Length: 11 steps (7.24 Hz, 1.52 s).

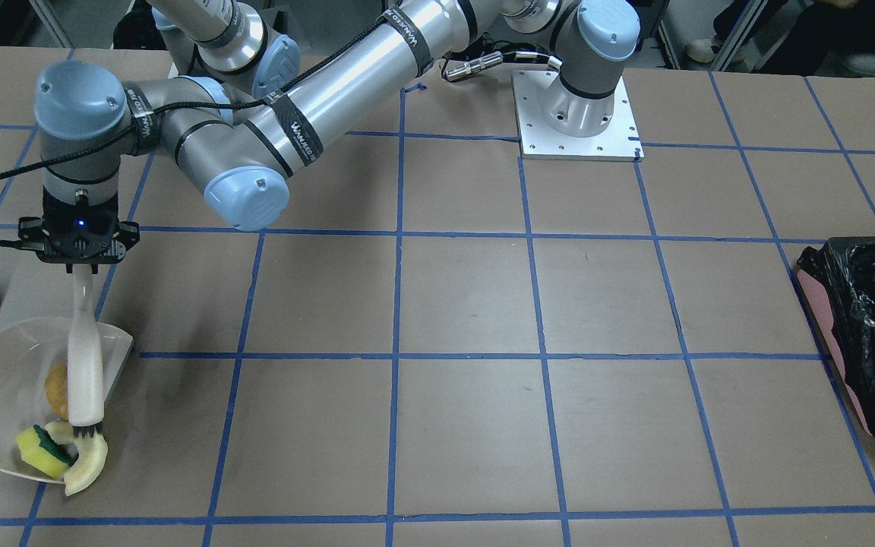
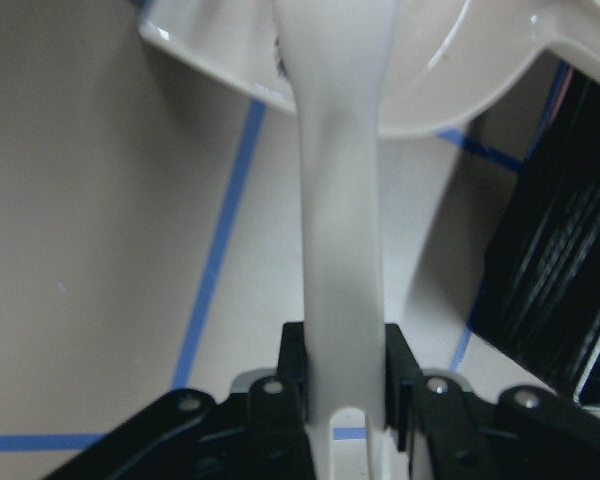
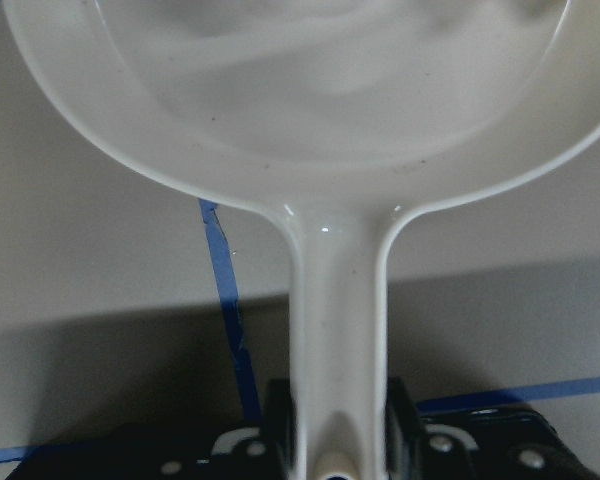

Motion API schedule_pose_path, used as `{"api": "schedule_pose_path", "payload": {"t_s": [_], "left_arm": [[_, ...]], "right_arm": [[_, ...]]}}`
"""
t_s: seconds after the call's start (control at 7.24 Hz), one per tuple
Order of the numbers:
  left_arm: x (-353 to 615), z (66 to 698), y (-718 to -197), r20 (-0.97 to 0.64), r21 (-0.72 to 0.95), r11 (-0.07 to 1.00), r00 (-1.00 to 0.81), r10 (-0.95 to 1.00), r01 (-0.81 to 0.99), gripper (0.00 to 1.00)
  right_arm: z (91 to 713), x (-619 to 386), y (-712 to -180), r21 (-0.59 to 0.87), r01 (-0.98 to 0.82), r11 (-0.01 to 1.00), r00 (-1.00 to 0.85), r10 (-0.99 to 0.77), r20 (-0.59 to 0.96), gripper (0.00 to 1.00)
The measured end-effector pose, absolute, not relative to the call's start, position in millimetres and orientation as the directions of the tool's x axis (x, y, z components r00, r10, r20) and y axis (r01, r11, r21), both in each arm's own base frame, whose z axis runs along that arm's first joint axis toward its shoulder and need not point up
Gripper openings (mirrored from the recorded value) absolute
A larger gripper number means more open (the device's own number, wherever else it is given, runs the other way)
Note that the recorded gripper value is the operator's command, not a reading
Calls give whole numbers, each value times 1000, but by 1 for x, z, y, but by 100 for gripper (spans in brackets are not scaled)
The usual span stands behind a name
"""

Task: Sweep and dump trash in nearest bin
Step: 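Keep sweeping the potato and sponge into the dustpan with the left gripper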

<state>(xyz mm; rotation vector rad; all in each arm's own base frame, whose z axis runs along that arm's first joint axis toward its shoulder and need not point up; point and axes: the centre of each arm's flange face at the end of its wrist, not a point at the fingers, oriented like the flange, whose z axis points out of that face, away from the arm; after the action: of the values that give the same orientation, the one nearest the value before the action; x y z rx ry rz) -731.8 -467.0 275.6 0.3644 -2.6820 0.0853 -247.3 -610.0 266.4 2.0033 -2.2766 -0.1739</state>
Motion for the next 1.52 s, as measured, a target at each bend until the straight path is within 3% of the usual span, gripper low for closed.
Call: {"api": "schedule_pose_path", "payload": {"t_s": [0.55,1.52], "left_arm": [[-667,240,-551,314,-129,971,-937,-151,-199,0],[-696,195,-567,342,-146,986,-939,-26,-80,0]], "right_arm": [[265,-246,-610,142,-983,114,-115,-993,3,0],[270,-246,-610,146,-981,127,-127,-992,10,0]]}}
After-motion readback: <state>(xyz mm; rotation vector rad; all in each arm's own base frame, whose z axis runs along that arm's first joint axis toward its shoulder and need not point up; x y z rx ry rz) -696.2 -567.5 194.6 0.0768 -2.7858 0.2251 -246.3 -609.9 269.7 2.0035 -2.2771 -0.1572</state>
